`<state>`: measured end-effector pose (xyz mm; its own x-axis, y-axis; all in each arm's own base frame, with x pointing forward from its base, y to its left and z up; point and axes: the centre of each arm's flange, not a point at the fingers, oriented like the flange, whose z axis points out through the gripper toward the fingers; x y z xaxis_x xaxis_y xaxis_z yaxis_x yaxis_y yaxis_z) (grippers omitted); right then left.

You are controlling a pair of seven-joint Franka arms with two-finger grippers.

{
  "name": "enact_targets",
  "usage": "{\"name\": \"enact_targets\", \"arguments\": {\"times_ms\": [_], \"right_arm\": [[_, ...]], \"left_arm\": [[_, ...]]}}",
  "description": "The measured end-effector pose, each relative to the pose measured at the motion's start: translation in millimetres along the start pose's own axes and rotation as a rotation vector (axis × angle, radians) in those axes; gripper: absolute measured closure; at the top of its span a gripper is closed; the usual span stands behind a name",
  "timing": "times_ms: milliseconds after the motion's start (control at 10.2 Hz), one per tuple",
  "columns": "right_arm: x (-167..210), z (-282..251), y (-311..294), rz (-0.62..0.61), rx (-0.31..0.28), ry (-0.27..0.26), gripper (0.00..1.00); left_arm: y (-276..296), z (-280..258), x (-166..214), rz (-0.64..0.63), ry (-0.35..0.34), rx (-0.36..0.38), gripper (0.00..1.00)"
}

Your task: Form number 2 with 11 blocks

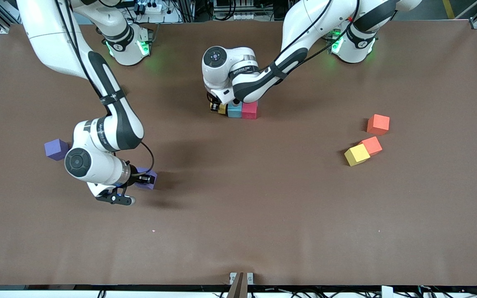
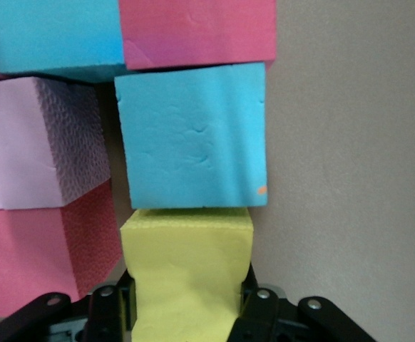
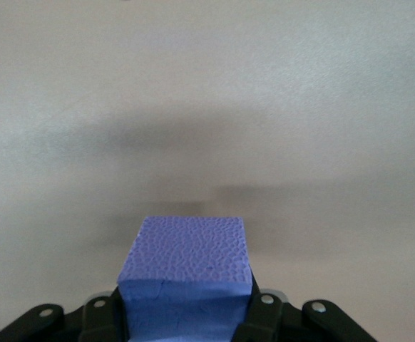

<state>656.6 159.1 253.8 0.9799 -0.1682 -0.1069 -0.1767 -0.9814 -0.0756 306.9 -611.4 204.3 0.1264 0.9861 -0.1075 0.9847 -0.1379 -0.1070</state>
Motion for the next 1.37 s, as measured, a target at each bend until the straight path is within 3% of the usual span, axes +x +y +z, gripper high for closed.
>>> {"name": "enact_targets", "arguments": {"times_ms": [1176, 1372], "right_arm": [[-4, -9, -25, 0.011, 0.008, 0.021, 0.44], [-4, -9, -25, 0.012, 0.008, 0.021, 0.44]], "left_arm": [[4, 2, 9, -0.005, 0.0, 0.003, 0.46], [6, 3, 12, -0.009, 0.003, 0.005, 0.41]]}}
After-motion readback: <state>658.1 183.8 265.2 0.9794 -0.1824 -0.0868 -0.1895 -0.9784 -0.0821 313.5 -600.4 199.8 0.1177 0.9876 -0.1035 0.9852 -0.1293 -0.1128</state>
